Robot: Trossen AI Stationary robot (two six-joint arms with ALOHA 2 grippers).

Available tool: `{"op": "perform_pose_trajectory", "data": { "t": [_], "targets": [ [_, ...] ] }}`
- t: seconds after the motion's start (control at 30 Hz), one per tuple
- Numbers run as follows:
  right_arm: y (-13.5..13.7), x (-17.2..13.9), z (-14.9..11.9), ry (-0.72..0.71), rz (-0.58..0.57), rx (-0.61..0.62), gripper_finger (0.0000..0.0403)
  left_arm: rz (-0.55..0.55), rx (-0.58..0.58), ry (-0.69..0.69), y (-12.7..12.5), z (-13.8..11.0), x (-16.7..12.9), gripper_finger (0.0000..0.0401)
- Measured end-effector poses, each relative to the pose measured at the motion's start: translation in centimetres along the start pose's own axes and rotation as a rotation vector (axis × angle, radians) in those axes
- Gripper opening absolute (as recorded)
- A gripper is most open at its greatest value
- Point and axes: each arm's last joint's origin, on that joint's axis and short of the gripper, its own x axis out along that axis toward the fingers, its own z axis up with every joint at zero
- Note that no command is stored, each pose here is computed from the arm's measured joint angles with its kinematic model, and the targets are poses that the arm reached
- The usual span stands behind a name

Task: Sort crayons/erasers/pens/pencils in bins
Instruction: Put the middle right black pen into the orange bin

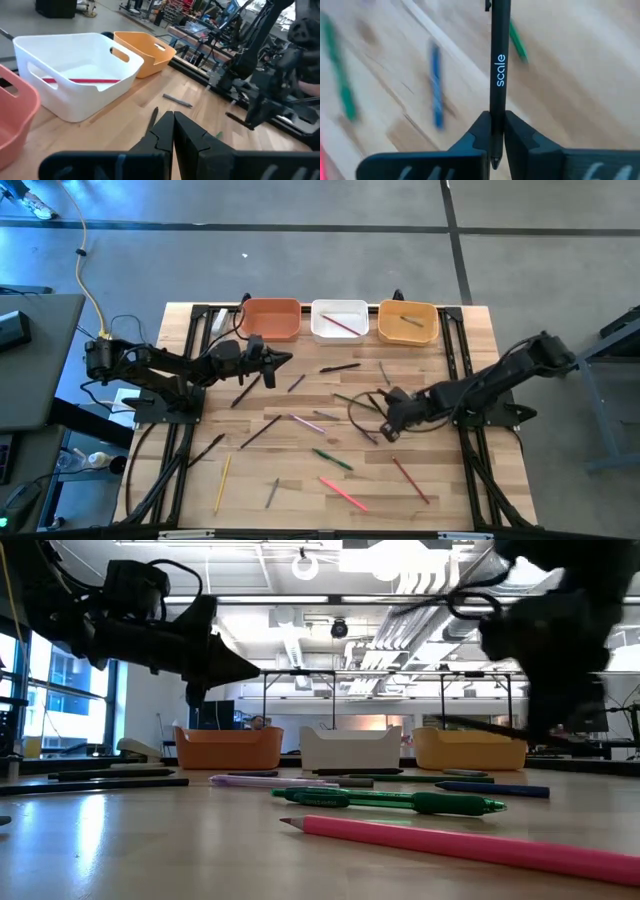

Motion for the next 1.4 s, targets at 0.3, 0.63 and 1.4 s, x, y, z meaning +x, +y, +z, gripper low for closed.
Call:
{"op": "perform_pose_trajectory", "data": {
  "t": [0.3,0.63,1.4],
  "targets": [
    [-4.2,2.0,5.7,-0.454,0.392,-0.231,0.0014,-0.080,-0.016,-0.007,-0.7,0.9,0.6,0.0000],
    [-6.4,-0.3,10.2,-0.817,0.534,-0.487,0.0014,-0.193,-0.026,-0.066,-3.9,3.2,2.7,0.0021],
    [-6.1,4.2,13.5,-0.864,0.761,-0.398,0.0014,-0.191,0.018,-0.094,-6.2,4.8,9.0,0.0177]
  ]
}}
